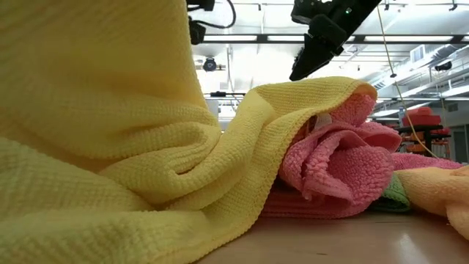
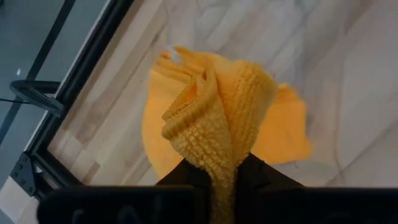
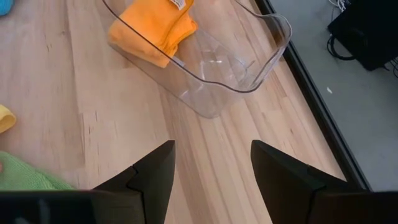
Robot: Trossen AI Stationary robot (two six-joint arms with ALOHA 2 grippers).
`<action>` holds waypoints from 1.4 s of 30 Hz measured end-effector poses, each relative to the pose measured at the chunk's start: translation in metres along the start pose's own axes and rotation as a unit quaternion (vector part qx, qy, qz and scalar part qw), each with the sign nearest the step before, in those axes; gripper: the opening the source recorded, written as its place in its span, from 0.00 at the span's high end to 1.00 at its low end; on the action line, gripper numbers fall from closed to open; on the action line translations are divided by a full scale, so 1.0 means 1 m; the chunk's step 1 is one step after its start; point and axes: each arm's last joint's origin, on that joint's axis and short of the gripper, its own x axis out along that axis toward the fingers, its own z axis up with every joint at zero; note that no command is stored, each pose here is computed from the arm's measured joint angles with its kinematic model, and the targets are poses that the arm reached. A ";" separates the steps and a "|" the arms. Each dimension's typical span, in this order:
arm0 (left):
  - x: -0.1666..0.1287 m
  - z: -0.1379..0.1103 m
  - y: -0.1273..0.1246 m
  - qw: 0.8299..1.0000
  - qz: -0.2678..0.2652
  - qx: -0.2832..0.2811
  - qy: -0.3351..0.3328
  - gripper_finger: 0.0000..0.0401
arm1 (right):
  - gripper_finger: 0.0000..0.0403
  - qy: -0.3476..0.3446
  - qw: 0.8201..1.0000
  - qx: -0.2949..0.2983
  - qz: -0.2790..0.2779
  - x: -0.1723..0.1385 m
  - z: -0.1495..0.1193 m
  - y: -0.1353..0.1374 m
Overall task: Fold microfiber towels
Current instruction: Put the folded orange microfiber towel into the transparent bin
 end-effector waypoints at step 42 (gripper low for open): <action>-0.023 0.019 0.045 0.988 0.147 -0.017 0.036 0.93 | 0.46 -0.001 1.000 -0.002 0.000 0.000 0.000 0.000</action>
